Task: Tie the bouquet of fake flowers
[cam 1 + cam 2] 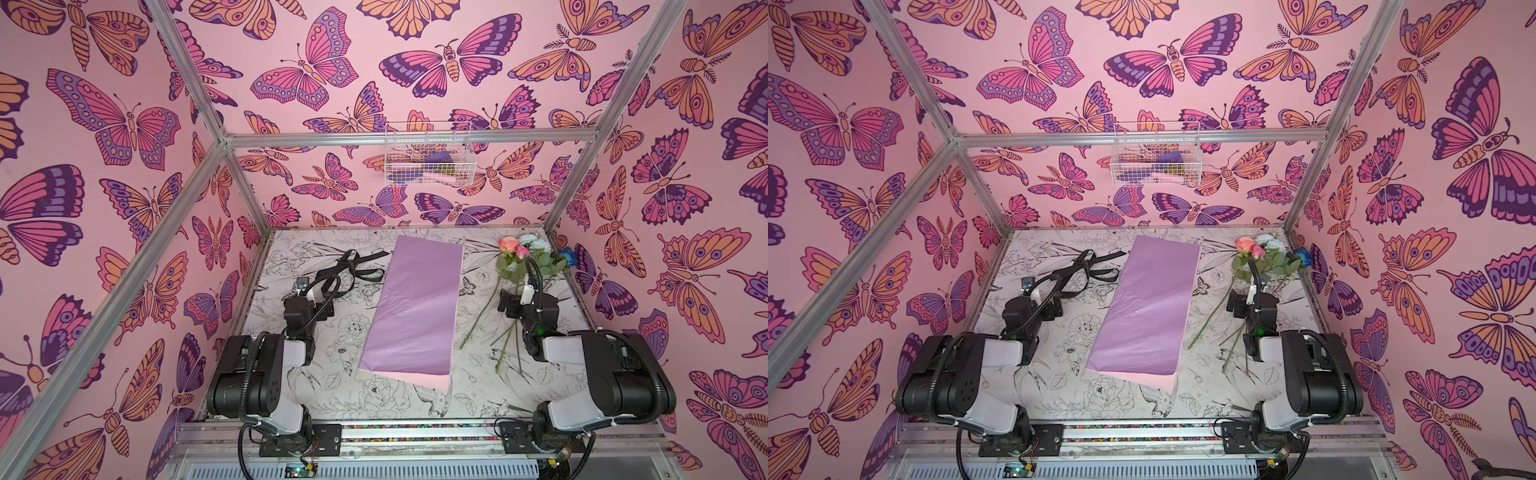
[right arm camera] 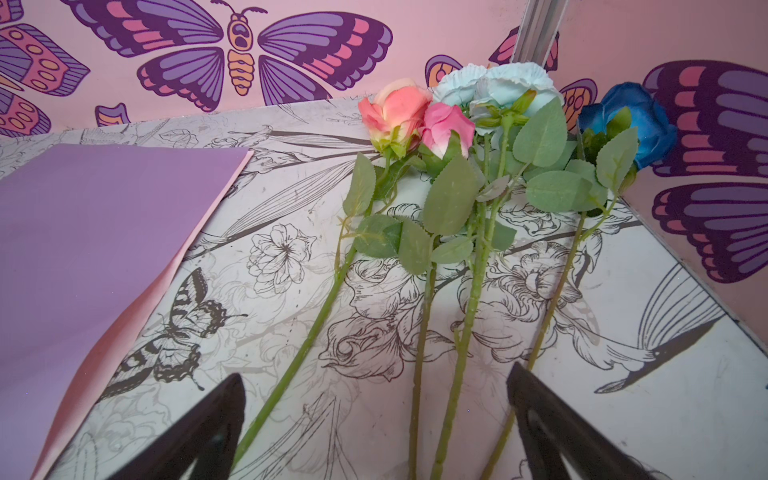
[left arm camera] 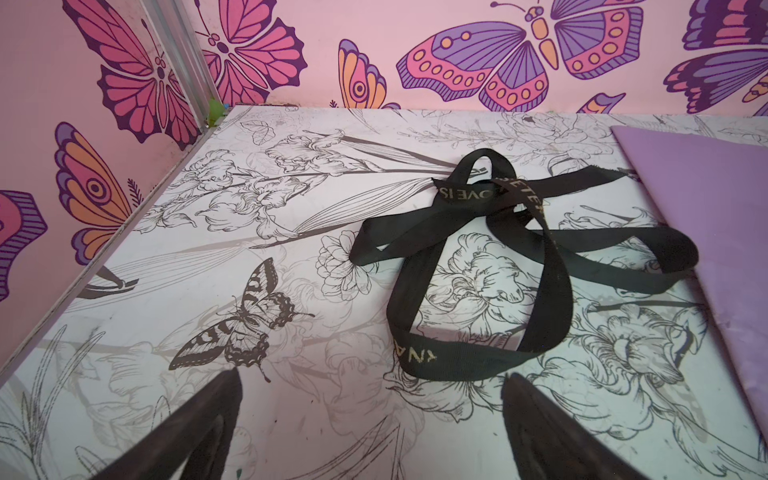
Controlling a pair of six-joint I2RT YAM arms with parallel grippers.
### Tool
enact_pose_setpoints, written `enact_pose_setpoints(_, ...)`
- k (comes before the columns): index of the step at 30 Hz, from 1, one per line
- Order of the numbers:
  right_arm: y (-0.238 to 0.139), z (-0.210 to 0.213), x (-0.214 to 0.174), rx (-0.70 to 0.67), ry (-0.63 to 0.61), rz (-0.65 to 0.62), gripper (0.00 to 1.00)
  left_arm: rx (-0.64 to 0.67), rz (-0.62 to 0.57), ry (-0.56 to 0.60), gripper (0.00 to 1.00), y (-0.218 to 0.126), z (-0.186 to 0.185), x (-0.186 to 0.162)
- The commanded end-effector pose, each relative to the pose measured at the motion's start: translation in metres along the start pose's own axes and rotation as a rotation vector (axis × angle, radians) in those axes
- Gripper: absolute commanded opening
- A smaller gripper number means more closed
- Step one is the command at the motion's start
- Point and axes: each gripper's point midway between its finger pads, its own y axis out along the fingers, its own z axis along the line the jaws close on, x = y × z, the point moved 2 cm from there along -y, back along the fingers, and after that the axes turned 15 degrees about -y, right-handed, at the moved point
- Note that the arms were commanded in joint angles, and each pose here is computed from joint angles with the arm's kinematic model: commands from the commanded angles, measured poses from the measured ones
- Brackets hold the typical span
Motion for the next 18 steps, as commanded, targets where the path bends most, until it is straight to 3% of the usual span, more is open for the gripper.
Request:
enact_pose_setpoints(1,0.001,-0.002,0.012,-0.011,0.003,-0.028,0.99,-0.020,-0.005,0.009,0.99,0.000,-0.004,0.003)
enact_pose_setpoints(7,0.002,-0.004,0.028,0.006,-0.006,0.027,0.99,-0.032,-0.005,0.012,0.99,-0.007,-0.008,0.015)
enact_pose_setpoints(13,-0.023,-0.020,0.055,-0.069,0.032,-0.014,0.99,-0.006,-0.021,0.014,0.99,-0.027,-0.015,0.042)
enact_pose_setpoints(15,-0.036,-0.027,0.067,-0.096,0.068,-0.024,0.99,-0.032,-0.060,-0.046,0.99,-0.036,-0.024,0.061)
enact_pose_setpoints(18,-0.053,-0.038,0.084,-0.137,0.118,-0.017,0.99,-0.135,-0.024,-0.112,0.99,-0.035,-0.047,0.072)
